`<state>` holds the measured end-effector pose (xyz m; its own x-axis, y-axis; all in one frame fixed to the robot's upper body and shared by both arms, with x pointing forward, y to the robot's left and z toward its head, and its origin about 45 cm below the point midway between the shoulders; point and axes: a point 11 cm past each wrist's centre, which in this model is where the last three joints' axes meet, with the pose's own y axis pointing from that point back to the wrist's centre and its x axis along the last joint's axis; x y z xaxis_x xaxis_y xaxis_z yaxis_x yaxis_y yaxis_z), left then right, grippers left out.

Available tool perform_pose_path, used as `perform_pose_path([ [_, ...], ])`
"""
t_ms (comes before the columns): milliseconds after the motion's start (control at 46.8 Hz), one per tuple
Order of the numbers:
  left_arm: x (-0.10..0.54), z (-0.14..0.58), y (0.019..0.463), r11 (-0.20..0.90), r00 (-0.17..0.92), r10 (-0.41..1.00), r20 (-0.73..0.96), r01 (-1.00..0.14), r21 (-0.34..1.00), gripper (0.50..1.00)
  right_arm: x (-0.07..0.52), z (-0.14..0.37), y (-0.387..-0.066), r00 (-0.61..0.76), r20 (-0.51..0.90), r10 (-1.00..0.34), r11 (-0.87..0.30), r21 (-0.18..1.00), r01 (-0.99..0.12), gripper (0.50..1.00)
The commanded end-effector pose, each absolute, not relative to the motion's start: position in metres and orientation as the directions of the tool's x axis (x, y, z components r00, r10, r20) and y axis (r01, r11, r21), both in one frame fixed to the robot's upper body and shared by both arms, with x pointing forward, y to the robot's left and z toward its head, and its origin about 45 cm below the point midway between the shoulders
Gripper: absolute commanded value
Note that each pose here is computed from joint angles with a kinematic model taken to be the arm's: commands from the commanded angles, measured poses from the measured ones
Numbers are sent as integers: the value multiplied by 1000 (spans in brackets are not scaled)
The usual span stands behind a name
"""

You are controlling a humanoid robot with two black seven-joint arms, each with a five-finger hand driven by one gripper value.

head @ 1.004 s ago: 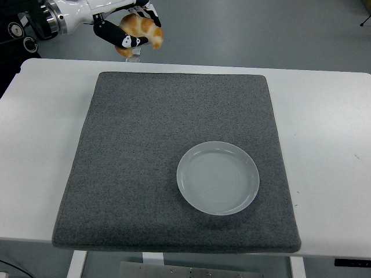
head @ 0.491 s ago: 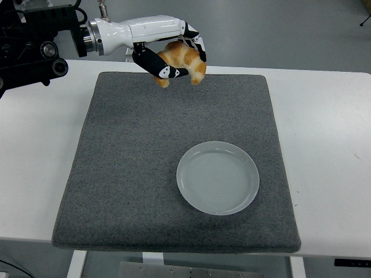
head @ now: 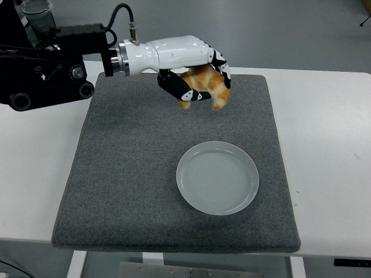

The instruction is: Place the bread on the plate

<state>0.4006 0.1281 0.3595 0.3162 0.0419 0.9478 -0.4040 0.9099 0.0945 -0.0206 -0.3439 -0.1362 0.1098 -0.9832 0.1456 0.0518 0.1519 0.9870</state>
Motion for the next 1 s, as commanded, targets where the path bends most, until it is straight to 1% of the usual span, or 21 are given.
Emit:
perform_pose_path([
  [0,396,346,123,917,317,21,948,-384,108,500,-21,-136,-344,110,146,-983,152,987,52,930],
  [171,383,305,116,929,321,-37,946,-339,151,500,-20,-136,-344,111,146,-983,152,987,50,932],
  [321,380,295,117,930,328,-8,944,-345,128,500,-20,-136,-344,108,146,-983,152,987,50,930],
  [406,375,285,106,939,344,0,939,-324,118,500,-20,-136,-344,108,146,-983,152,987,50,930],
  [513,374,275,106,940,334,-11,942,-319,125,500,-19,-136,-344,108,146,-983,152,987,48,930],
  [983,371,241,82,943,359,-32,933,-298,147,500,-19,-136,-344,108,146,-983,152,987,48,930],
])
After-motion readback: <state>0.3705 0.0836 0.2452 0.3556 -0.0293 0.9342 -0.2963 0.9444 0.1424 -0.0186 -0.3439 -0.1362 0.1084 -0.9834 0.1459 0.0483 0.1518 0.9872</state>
